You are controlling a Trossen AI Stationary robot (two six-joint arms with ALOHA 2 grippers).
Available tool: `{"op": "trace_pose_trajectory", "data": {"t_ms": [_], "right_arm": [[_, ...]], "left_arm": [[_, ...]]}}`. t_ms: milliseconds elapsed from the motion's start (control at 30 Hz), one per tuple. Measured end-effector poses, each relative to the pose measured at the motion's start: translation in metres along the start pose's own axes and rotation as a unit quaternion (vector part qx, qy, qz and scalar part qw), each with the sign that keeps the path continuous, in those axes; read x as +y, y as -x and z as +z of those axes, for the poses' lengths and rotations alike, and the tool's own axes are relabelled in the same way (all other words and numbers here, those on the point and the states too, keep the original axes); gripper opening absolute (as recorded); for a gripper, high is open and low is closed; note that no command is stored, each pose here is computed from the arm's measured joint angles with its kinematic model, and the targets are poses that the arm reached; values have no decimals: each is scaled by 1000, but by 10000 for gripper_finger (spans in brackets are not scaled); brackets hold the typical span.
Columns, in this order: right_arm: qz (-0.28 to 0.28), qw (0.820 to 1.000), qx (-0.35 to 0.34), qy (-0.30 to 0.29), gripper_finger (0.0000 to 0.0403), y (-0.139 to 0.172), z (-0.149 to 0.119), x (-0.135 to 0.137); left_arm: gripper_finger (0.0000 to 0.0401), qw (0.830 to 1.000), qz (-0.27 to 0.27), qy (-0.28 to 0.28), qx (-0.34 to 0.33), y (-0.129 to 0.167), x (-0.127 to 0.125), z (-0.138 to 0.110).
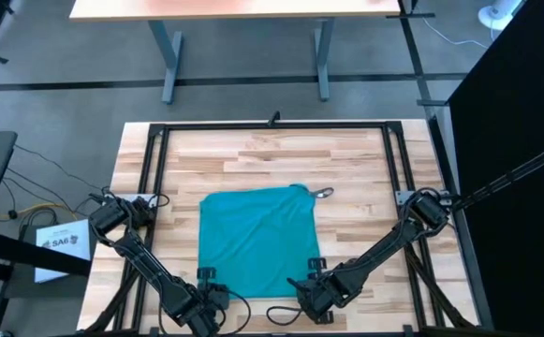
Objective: Roll towel
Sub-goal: Roll the blue towel
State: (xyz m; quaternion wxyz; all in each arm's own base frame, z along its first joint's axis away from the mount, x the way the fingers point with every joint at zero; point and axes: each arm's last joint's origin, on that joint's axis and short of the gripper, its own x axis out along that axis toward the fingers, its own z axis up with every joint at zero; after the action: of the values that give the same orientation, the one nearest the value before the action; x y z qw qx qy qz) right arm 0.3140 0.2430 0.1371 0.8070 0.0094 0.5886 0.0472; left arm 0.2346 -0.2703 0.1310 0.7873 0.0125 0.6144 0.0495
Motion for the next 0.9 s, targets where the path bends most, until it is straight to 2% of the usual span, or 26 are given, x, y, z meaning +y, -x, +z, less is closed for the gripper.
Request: {"op": "trace_pose_trajectory", "data": {"t_ms": [133,333,700,900], "right_arm": [[2,1000,2,-6,104,0,-1,1],[8,999,5,-43,12,0,-1,2],[63,997,4,-53,1,19,1,28],[50,997,15,-51,1,41,7,34]], "left_arm": [[88,1000,6,23,3,-1,1,-1],[13,999,12,48,1,0,1,0],[0,999,1,46,17,23,-11,11],[0,998,7,41,42,30,-8,10]]}}
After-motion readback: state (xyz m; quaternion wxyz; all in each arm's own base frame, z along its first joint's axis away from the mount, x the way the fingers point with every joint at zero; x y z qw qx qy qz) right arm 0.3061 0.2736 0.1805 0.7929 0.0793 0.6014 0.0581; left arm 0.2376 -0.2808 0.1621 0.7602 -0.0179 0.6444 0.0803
